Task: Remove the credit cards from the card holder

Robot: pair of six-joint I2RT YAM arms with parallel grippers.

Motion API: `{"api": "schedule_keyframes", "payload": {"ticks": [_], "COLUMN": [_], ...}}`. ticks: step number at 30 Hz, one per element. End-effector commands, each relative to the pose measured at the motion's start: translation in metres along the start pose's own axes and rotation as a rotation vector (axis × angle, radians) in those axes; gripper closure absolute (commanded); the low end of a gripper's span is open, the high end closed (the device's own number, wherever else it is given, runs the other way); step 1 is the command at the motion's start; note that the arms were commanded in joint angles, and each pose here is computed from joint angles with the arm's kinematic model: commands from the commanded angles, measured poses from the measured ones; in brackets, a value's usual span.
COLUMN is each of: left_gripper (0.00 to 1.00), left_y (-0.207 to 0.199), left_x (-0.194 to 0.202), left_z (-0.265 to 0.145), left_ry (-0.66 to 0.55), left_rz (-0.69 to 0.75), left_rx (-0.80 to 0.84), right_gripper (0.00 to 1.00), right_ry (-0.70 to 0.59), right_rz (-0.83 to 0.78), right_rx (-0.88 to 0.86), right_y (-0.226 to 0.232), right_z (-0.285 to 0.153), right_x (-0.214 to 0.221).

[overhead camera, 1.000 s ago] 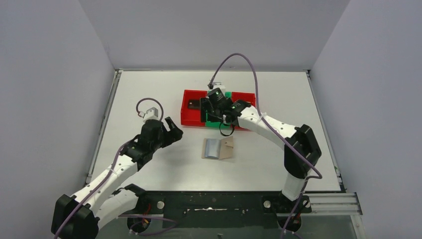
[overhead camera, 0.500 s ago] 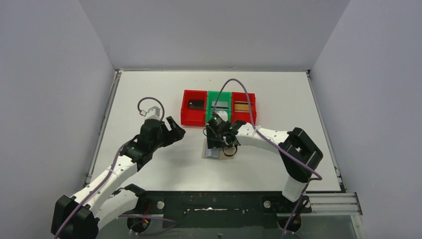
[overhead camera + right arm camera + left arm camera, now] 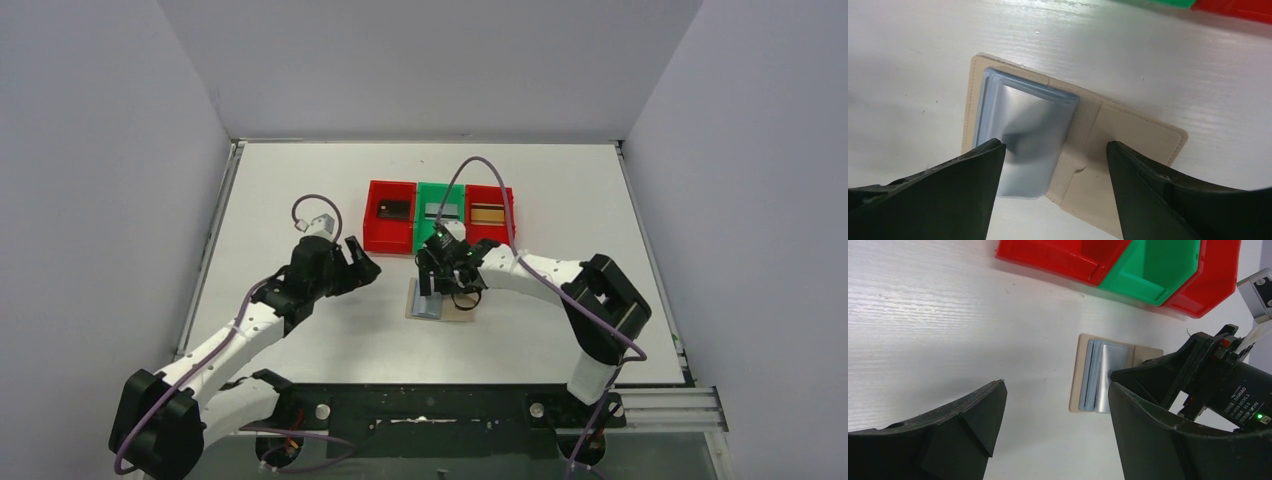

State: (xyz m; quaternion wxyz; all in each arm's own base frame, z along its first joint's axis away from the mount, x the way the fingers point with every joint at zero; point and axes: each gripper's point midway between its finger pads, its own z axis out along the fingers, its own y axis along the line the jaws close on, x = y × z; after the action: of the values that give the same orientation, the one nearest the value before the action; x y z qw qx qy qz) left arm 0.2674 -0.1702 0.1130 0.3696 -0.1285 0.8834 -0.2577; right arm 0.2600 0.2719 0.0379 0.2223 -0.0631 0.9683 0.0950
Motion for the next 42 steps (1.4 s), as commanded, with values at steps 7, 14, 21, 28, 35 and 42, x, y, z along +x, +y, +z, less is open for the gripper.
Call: {"api": "schedule_keyframes", "payload": {"ticks": [7,14,21,28,35,42], "left_gripper": [0.25,0.25,0.25,0.25,0.25,0.25], "left_y": [-0.010,-0.005,-0.003,-0.007,-0.032,-0.076], "left_x": [-0.030,-0.037,-0.036,-0.037,-0.031,-0.014], "left_z": [-0.014,-0.025,-0.026,-0.024,-0.019,-0.011], "left_ry": [-0.128,-0.178,-0.176,-0.169,-0.114,-0.039], "left_rz": [-0.019,-0.041,-0.045,-0.037,0.016,0.118], "left_rx": [0.010,-0.012,-0.018,-0.003,0.118,0.285], "right_gripper": [0.20,0.24,0.41,0.57,0.66,0.64], "right_ry": [-0.071,-0.067,-0.083,-0.084,-0.113,-0.138], "right_rz": [-0.030,-0.054,-0.040,0.027,0.150,0.304], "right_rx": [-0.056,0.065,0.053,0.015,-0.215,-0.397], "right_y": [0.034,0.023,0.022,0.016,0.019,0.009], "right_z": [-0.010,-0.002,-0.004,-0.003,-0.010,-0.011], "right_x": [-0.023,-0.015,-0.014,-0.016,-0.021,-0.018]}}
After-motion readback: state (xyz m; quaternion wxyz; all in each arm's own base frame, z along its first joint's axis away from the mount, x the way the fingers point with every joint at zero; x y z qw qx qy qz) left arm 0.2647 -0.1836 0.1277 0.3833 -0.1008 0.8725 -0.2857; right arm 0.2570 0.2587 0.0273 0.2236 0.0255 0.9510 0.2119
